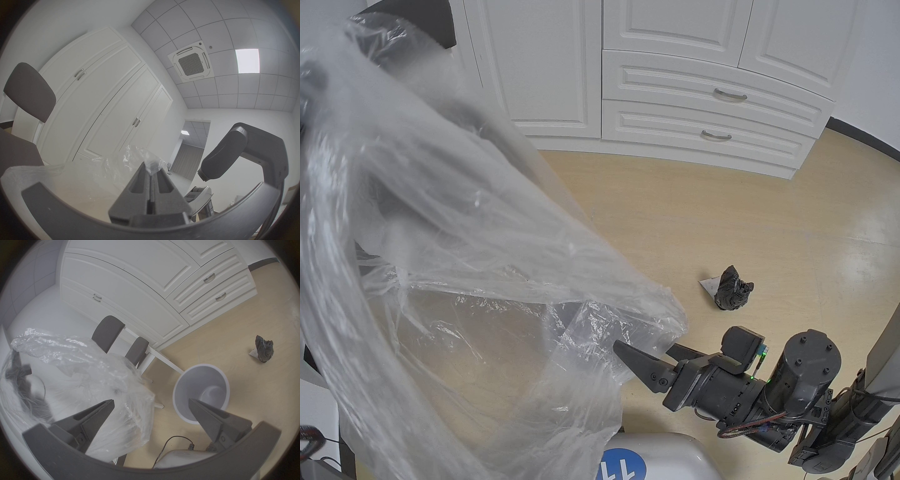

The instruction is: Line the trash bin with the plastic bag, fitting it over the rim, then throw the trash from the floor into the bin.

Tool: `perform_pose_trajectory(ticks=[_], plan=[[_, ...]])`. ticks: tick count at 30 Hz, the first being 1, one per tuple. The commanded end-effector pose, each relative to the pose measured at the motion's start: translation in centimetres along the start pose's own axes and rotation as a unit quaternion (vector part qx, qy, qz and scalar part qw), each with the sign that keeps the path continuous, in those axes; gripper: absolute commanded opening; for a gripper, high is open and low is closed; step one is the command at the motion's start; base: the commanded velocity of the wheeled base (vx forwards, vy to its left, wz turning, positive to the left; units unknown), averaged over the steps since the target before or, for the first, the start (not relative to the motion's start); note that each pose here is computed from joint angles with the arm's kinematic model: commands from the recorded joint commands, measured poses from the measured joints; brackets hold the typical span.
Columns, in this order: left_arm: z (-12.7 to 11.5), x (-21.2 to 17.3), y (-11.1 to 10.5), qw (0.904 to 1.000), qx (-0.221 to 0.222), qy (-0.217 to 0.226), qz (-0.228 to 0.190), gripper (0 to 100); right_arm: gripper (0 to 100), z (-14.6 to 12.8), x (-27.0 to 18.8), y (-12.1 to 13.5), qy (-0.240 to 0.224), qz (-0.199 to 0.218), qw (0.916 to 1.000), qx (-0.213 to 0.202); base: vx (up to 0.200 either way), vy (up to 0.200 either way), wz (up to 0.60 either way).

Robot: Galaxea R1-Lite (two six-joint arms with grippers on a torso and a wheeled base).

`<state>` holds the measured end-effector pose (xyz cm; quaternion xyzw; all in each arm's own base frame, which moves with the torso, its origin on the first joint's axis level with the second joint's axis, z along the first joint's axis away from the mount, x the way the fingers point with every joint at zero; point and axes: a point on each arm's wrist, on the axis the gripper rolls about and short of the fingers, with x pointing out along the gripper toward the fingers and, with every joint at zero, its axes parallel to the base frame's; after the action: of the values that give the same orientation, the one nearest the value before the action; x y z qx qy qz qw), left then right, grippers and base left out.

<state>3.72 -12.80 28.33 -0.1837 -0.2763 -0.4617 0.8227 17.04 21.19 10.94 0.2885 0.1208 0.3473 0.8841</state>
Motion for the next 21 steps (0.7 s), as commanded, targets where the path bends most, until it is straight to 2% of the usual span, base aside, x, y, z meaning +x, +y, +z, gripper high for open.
perform_pose_trajectory(ticks=[1, 10, 21], plan=[[0.0, 0.1, 0.0, 1.0, -0.001, 0.0, -0.001, 0, 100, -0.2, 0.4, 0.3, -0.005, 0.008, 1.0, 0.001, 0.0, 0.0, 0.0], [0.0, 0.1, 0.0, 1.0, -0.001, 0.0, -0.001, 0, 100, -0.6, 1.5, 0.3, -0.006, 0.009, 0.9999, 0.002, 0.0, 0.0, 0.0], [0.0, 0.0, 0.0, 1.0, 0.0, -0.001, 0.0, 0, 100, 0.0, 2.5, 0.8, -0.031, 0.012, 0.9994, 0.009, 0.0, 0.0, 0.0]])
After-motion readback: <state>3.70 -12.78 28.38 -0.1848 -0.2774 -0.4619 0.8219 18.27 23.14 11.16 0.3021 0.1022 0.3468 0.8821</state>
